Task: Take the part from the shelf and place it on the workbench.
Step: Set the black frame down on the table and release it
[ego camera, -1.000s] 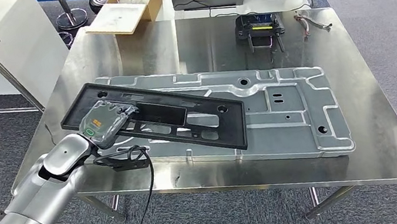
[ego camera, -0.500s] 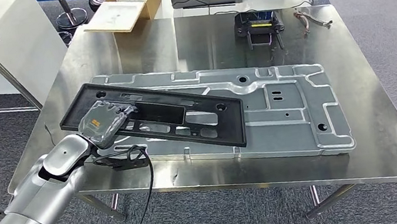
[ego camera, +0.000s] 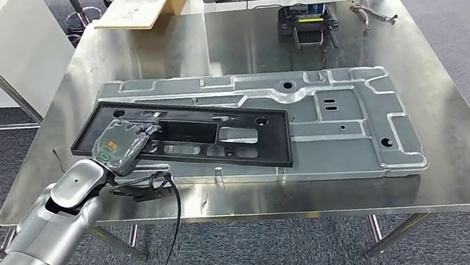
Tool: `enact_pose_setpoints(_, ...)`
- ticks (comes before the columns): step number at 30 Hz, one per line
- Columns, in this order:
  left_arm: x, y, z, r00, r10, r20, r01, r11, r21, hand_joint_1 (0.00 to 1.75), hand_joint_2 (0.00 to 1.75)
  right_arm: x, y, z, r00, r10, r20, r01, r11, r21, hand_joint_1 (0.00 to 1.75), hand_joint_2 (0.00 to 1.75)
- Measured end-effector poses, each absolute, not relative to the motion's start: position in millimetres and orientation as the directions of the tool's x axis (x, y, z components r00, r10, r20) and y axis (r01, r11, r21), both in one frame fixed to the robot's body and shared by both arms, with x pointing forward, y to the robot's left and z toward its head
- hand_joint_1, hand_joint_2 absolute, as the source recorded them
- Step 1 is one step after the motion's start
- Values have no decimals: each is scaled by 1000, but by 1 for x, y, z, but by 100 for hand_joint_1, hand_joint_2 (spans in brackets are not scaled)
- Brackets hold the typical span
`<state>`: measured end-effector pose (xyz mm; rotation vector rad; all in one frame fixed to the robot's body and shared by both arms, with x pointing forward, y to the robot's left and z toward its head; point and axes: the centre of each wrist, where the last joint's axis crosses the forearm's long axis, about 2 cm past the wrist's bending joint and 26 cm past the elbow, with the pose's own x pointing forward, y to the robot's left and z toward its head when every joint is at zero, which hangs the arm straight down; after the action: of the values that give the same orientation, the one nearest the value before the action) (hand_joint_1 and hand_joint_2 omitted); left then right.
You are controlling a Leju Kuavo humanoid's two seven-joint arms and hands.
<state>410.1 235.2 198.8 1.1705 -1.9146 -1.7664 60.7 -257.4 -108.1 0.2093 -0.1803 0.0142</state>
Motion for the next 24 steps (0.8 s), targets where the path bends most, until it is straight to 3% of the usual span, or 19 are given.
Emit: enact_pose_setpoints(24, 409, 237, 198, -603, -729, -324, -390, -86, 917, 175, 175, 60, -257, -108, 981, 9, 193, -48, 979, 197, 0, 0)
